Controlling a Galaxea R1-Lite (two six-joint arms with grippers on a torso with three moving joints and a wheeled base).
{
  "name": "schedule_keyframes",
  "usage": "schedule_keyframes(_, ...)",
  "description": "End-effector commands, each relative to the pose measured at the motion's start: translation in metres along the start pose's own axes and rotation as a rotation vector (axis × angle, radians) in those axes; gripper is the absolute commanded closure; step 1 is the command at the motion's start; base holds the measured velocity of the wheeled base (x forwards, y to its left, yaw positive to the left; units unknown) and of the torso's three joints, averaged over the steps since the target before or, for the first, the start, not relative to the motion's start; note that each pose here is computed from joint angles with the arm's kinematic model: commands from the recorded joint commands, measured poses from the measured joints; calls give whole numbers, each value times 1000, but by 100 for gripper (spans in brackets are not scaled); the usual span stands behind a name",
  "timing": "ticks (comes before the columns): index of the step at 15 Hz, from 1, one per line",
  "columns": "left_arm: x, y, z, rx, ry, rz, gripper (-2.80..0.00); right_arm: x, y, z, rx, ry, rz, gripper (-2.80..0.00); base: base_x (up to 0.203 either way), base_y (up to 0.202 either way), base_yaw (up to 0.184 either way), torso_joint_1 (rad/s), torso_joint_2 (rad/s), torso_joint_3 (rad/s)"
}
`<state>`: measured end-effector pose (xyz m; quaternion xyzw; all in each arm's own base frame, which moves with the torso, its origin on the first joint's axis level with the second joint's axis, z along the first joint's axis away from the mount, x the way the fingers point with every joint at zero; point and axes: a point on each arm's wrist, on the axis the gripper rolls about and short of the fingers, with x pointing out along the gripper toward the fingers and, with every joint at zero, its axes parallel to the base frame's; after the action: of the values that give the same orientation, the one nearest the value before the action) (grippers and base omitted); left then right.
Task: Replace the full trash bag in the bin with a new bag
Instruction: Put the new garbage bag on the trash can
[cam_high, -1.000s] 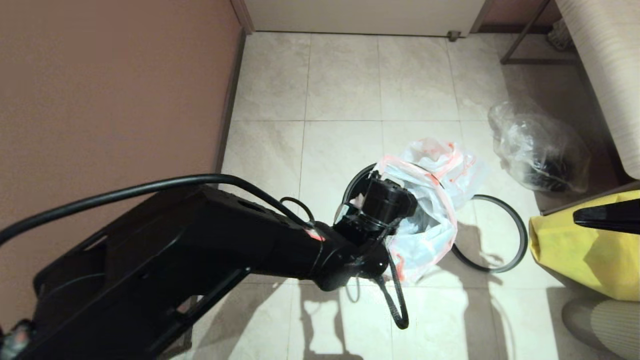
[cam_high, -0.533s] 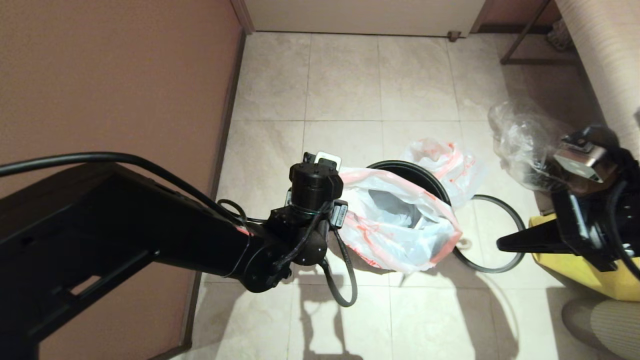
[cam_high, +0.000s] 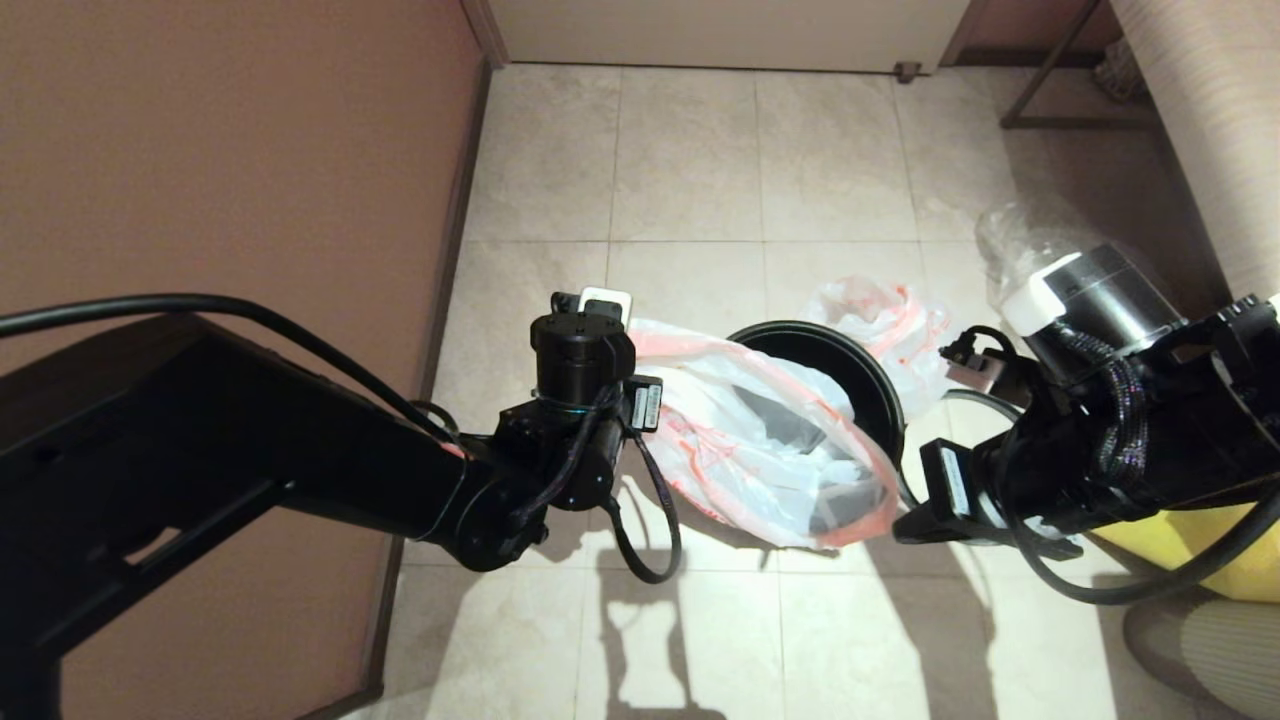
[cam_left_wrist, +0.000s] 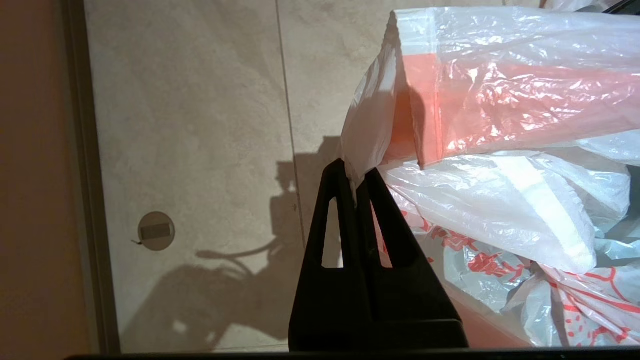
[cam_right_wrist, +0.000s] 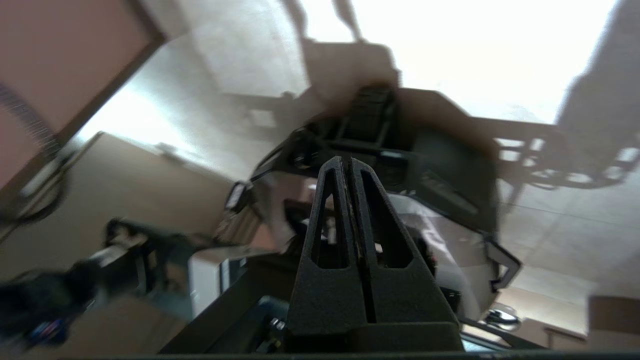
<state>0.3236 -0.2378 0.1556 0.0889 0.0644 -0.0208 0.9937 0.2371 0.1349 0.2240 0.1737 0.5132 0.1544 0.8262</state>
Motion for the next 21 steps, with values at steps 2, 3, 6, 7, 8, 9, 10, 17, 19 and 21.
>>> schedule_keyframes(2,-4,-3,6,-10,-20,-30,0,12,-2,0,8,-3,-70,0,0,0,0,0,0,0)
schedule_keyframes(3,-5,-5,7,-12,-25,-35,0,12,-2,0,4,-12,-85,0,0,0,0,0,0,0)
schedule_keyframes(6,-3,-9,13,-23,-43,-47,0,26,0,-7,-57,-32,-161,-280,0,0,0,0,0,0)
schedule_keyframes(7,-4,-10,14,-25,-47,-54,0,34,0,-4,-89,-52,-189,-280,0,0,0,0,0,0)
schedule_keyframes(8,-5,-13,15,-28,-52,-60,0,42,0,0,-123,-70,-205,-280,0,0,0,0,0,0)
schedule_keyframes(9,-5,-13,16,-28,-54,-61,0,50,0,4,-163,-93,-228,-280,0,0,0,0,0,0)
schedule_keyframes(10,-5,-13,16,-28,-54,-62,0,58,-1,7,-201,-116,-257,-280,0,0,0,0,0,0)
schedule_keyframes(17,-4,-16,10,-19,-39,-66,0,95,-15,64,-368,-310,-303,0,0,0,0,0,0,0)
schedule_keyframes(19,-2,-16,9,-22,-38,-64,0,96,-14,83,-358,-360,-303,0,0,0,0,0,0,0)
schedule_keyframes(21,-1,-16,7,-21,-35,-62,0,90,-15,94,-342,-396,-312,0,0,0,0,0,0,0)
